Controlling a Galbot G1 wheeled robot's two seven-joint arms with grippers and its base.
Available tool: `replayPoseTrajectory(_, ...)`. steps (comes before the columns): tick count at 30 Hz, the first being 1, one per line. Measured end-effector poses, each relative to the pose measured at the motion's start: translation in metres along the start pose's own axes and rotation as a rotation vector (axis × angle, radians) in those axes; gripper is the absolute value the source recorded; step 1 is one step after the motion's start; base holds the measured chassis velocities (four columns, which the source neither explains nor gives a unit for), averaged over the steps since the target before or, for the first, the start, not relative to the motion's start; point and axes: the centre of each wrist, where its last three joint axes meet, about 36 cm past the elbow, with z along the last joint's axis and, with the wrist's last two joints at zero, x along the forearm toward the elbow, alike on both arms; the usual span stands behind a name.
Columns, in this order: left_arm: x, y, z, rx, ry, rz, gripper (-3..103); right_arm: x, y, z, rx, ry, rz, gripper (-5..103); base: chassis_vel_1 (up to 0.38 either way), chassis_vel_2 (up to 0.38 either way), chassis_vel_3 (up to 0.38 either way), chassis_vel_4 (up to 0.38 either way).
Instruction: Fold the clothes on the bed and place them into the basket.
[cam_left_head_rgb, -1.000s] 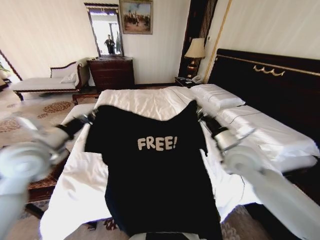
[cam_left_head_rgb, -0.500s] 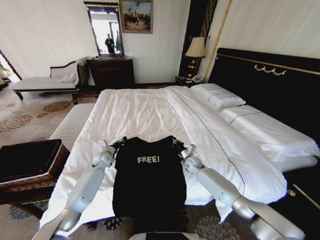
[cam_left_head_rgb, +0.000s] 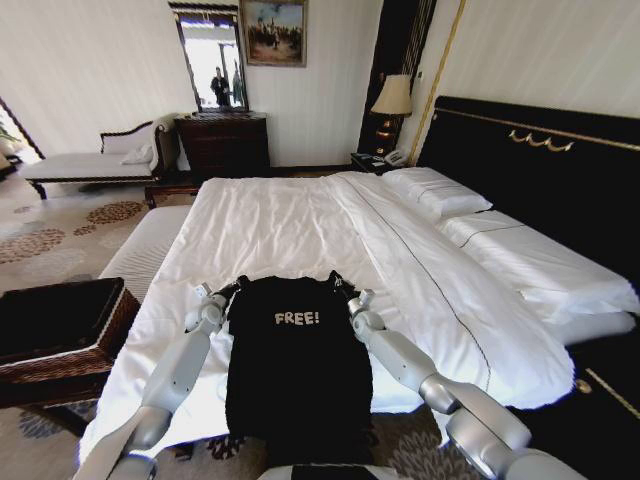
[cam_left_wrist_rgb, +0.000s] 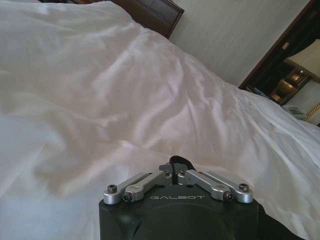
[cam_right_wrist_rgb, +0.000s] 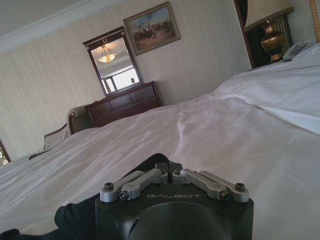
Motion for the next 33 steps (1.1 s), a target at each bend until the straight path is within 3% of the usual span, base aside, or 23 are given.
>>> replayPoseTrajectory(5, 0.010, 0.015, -0.006, 0.015, -0.018, -0.020, 0, 0.001, -0.010, -0.009, 0.002, -0.020, 0.021, 0, 0.000, 0.000, 0.000, 0.000)
replayPoseTrajectory(11, 0.014, 0.011, -0.006, 0.025, -0.026, -0.002, 0, 0.005, -0.009, 0.000, 0.003, -0.015, 0.020, 0, 0.000, 0.000, 0.000, 0.000)
replayPoseTrajectory(18, 0.014, 0.008, 0.013, 0.029, -0.013, 0.001, 0, 0.008, -0.007, 0.024, 0.039, 0.018, 0.037, 0, 0.000, 0.000, 0.000, 0.000)
replayPoseTrajectory(23, 0.022, 0.003, 0.011, 0.041, -0.033, 0.011, 0, 0.009, -0.010, 0.017, 0.054, -0.007, 0.062, -3, 0.000, 0.000, 0.000, 0.000)
replayPoseTrajectory(25, 0.029, 0.001, 0.008, 0.047, -0.041, 0.009, 6, 0.011, -0.011, 0.011, 0.045, -0.027, 0.065, -3, 0.000, 0.000, 0.000, 0.000)
replayPoseTrajectory(26, 0.037, 0.001, 0.005, 0.049, -0.049, 0.005, 11, 0.013, -0.011, 0.004, 0.029, -0.050, 0.072, 7, 0.000, 0.000, 0.000, 0.000)
replayPoseTrajectory(28, 0.056, 0.002, 0.002, 0.047, -0.068, -0.013, 22, 0.023, -0.014, -0.010, -0.024, -0.109, 0.105, 7, 0.000, 0.000, 0.000, 0.000)
replayPoseTrajectory(29, 0.067, 0.005, 0.004, 0.045, -0.078, -0.025, 27, 0.029, -0.015, -0.016, -0.059, -0.136, 0.122, 17, 0.000, 0.000, 0.000, 0.000)
replayPoseTrajectory(30, 0.067, 0.005, 0.004, 0.045, -0.078, -0.025, 27, 0.029, -0.015, -0.016, -0.059, -0.136, 0.122, 17, 0.000, 0.000, 0.000, 0.000)
replayPoseTrajectory(31, 0.082, 0.008, 0.007, 0.046, -0.088, -0.042, 27, 0.039, -0.015, -0.022, -0.106, -0.161, 0.138, 17, 0.000, 0.000, 0.000, 0.000)
replayPoseTrajectory(32, 0.099, 0.011, 0.011, 0.041, -0.095, -0.074, 38, 0.053, -0.014, -0.027, -0.169, -0.173, 0.150, 28, 0.000, 0.000, 0.000, 0.000)
replayPoseTrajectory(33, 0.111, 0.013, 0.015, 0.032, -0.101, -0.093, 38, 0.068, -0.012, -0.029, -0.227, -0.167, 0.160, 28, 0.000, 0.000, 0.000, 0.000)
